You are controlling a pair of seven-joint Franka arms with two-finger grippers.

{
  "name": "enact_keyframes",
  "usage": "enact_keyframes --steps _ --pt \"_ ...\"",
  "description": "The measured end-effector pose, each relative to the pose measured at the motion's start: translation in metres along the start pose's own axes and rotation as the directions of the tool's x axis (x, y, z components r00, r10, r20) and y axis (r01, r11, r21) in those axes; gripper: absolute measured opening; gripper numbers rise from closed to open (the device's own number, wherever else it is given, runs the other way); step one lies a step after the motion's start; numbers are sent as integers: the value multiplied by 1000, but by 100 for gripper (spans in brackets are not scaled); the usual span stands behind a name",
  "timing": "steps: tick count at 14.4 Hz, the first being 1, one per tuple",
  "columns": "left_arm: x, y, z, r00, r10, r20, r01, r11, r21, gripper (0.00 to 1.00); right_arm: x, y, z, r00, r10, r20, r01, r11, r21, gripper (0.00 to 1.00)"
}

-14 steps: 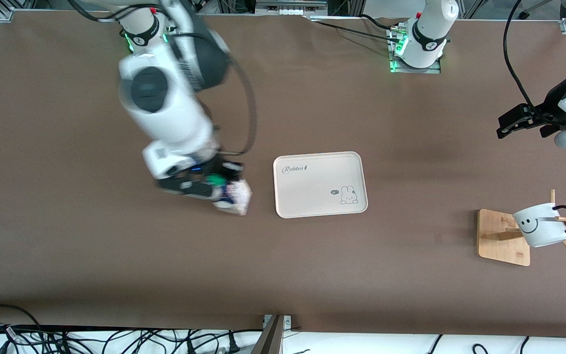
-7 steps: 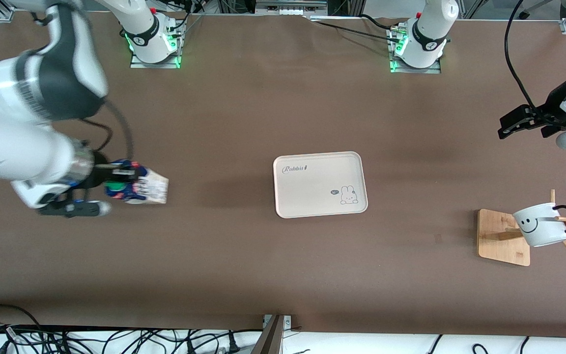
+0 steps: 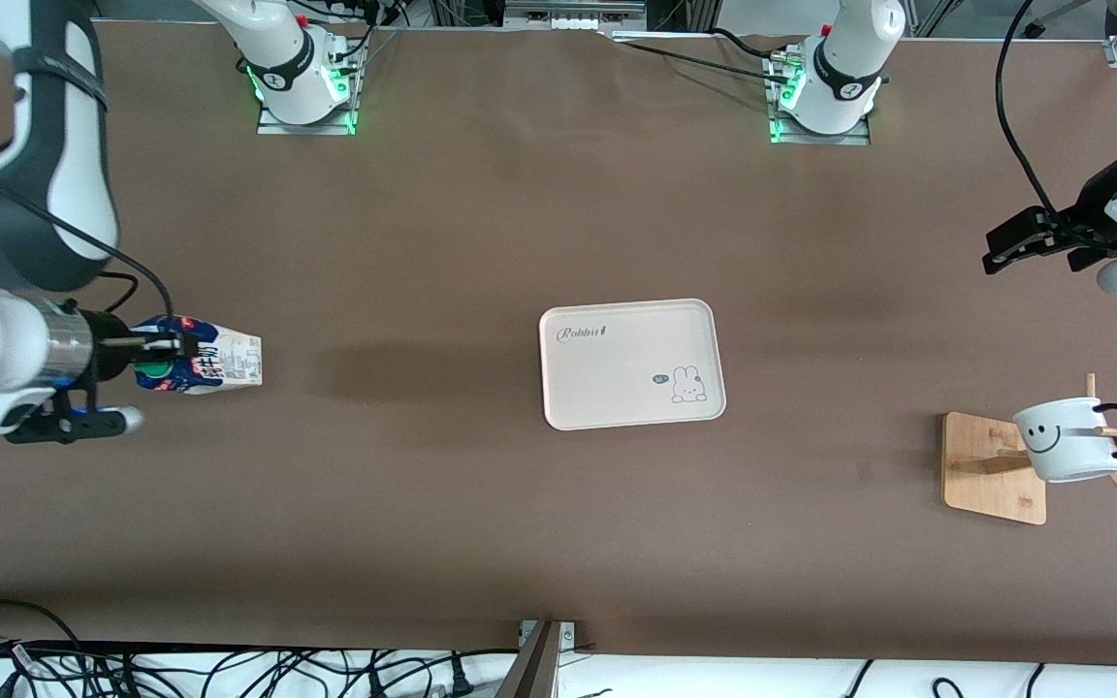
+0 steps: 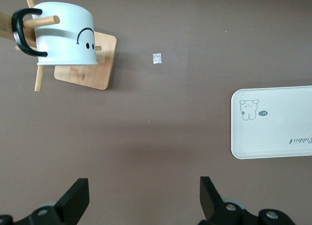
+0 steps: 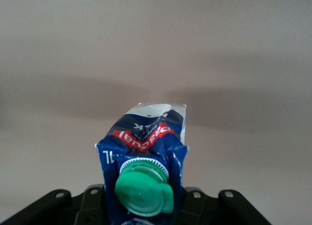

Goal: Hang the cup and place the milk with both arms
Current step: 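Lower the milk carton onto the table with the right gripper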

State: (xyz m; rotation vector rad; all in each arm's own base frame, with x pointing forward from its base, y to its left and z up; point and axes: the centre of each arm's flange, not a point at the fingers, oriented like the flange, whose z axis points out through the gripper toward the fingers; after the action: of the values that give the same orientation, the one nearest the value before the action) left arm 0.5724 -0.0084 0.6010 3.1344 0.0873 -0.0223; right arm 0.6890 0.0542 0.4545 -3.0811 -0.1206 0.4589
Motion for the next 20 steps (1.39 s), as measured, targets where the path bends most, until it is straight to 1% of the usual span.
enact_keyframes --steps 2,3,4,7,10,15,19,20 --pt "0 -1 1 1000 -1 5 1 1000 0 100 13 0 25 999 2 36 -2 1000 -11 35" --pt "-1 -1 2 1000 -2 16 2 1000 1 100 18 1 34 999 4 41 -3 1000 -16 35" --pt "-3 -2 3 1000 -3 28 3 1000 2 100 24 2 39 1000 5 27 -4 1000 -20 35" --pt "-5 -2 5 999 -3 49 3 1000 3 100 38 3 45 999 5 -49 -7 1000 -24 35" --pt "-5 -2 5 999 -3 52 3 1000 4 100 48 6 63 996 9 -93 -12 1000 -26 35" --pt "-5 -2 5 999 -4 53 3 1000 4 100 58 12 101 993 17 -118 -20 999 -27 35" --pt "-5 -4 5 999 -7 53 6 1000 4 100 57 14 111 991 20 -134 -24 999 -26 35" --pt "-5 -4 5 999 -7 53 7 1000 4 100 56 14 110 991 21 -135 -24 999 -25 38"
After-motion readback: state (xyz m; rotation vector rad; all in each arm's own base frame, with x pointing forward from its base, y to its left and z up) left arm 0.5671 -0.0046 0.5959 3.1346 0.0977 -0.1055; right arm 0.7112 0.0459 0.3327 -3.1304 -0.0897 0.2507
